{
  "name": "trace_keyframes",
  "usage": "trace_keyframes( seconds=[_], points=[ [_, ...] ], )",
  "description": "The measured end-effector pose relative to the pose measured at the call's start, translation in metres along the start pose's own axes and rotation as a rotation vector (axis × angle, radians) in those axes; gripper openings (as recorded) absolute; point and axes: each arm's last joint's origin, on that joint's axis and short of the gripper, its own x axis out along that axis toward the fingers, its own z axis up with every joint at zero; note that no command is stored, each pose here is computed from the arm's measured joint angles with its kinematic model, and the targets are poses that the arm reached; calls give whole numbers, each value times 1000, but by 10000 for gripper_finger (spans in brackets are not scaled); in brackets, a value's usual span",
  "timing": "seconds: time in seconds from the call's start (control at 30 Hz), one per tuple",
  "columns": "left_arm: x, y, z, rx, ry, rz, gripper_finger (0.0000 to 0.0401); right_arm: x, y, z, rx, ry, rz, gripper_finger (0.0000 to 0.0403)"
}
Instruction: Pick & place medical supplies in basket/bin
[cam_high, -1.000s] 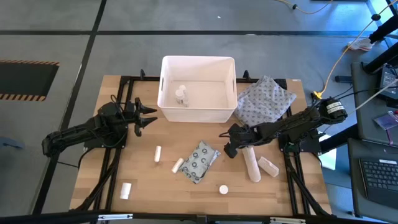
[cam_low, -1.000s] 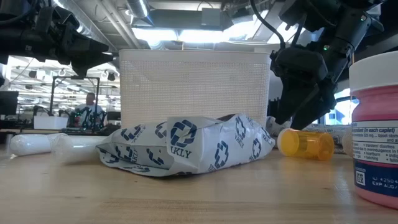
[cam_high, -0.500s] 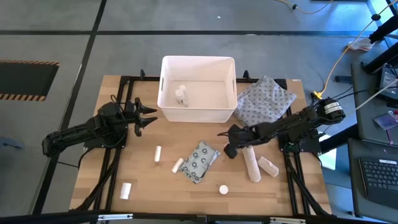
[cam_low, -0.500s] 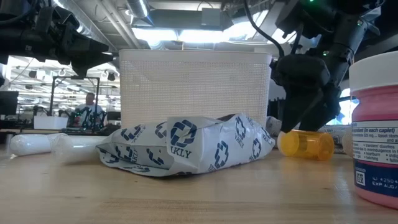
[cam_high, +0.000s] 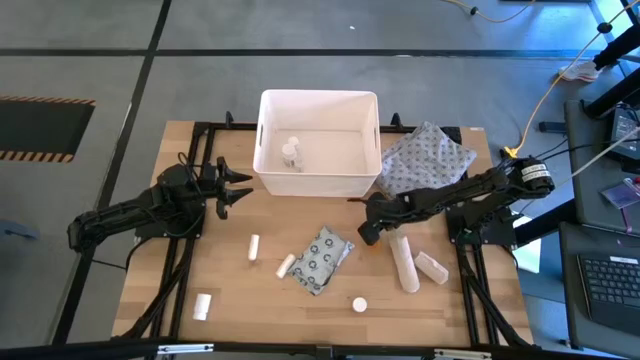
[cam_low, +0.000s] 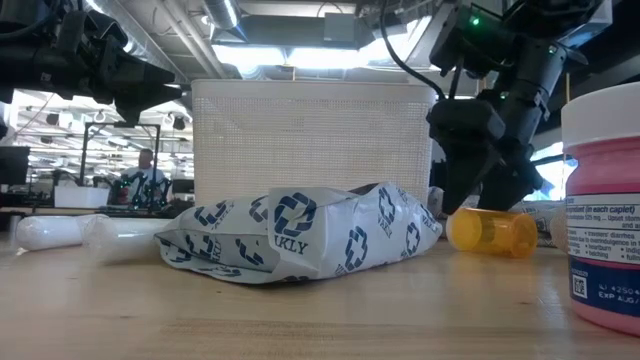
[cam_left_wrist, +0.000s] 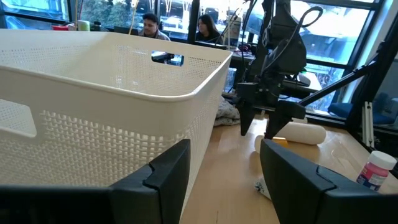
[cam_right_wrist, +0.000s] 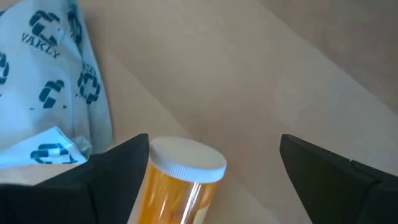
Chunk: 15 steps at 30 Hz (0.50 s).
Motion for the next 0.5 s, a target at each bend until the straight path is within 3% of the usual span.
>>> trace_keyframes(
  seconds=[0.5],
  points=[
    [0, 0, 0, 0, 0, 0, 187, 0, 5, 2, -74, -15, 60, 361]
  ],
)
